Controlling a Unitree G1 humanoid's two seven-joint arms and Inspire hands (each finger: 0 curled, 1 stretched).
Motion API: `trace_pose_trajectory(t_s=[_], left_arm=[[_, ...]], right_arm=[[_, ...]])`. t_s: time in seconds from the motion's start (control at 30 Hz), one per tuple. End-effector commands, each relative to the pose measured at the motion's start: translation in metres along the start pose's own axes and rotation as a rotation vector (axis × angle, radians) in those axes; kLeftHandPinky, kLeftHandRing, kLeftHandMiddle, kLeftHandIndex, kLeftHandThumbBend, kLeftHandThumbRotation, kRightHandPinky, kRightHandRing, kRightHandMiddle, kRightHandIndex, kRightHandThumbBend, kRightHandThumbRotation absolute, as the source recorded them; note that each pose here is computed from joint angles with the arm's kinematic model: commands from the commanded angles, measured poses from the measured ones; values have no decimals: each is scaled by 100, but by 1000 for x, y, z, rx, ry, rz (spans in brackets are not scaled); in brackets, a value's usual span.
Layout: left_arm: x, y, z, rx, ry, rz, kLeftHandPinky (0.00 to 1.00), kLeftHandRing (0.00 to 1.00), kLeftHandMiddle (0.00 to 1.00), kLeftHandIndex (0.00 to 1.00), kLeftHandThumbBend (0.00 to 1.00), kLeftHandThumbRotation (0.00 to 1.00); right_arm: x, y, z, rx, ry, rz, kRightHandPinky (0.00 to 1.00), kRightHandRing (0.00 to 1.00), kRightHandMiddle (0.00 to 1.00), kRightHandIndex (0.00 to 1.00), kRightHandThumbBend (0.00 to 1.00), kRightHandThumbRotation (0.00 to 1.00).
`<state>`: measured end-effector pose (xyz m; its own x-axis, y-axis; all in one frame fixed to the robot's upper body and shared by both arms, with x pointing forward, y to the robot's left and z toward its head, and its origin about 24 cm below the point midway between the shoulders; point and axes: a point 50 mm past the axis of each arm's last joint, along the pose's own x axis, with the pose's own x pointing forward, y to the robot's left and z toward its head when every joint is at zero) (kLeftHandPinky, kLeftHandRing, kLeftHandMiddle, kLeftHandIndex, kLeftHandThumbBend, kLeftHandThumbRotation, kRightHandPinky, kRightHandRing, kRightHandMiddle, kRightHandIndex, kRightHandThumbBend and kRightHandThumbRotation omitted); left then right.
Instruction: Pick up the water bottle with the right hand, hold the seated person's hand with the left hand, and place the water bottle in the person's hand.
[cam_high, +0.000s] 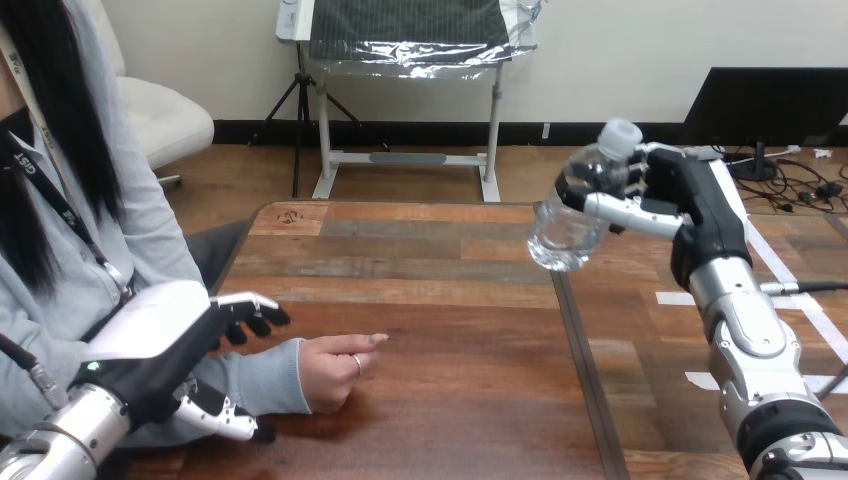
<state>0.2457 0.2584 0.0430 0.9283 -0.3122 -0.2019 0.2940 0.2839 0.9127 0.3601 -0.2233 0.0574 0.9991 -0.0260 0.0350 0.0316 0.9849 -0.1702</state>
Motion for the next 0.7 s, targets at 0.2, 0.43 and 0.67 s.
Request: trace_pose_trajectory(t_s=[0.2,0.43,0.67], left_arm=[[18,19,2,46,-40,13,62,68,72,74,100,22],[21,17,2,56,-42,-2,62,68,72,74,100,25],[23,14,2,53,-31,-29,63,68,72,73,100,27]], right_arm=[[13,4,41,7,-200,16,29,34,42,46,74,0],[12,5,43,15,-215,24,29,34,42,46,73,0],[11,5,46,20,-231,32,29,34,42,46,73,0]])
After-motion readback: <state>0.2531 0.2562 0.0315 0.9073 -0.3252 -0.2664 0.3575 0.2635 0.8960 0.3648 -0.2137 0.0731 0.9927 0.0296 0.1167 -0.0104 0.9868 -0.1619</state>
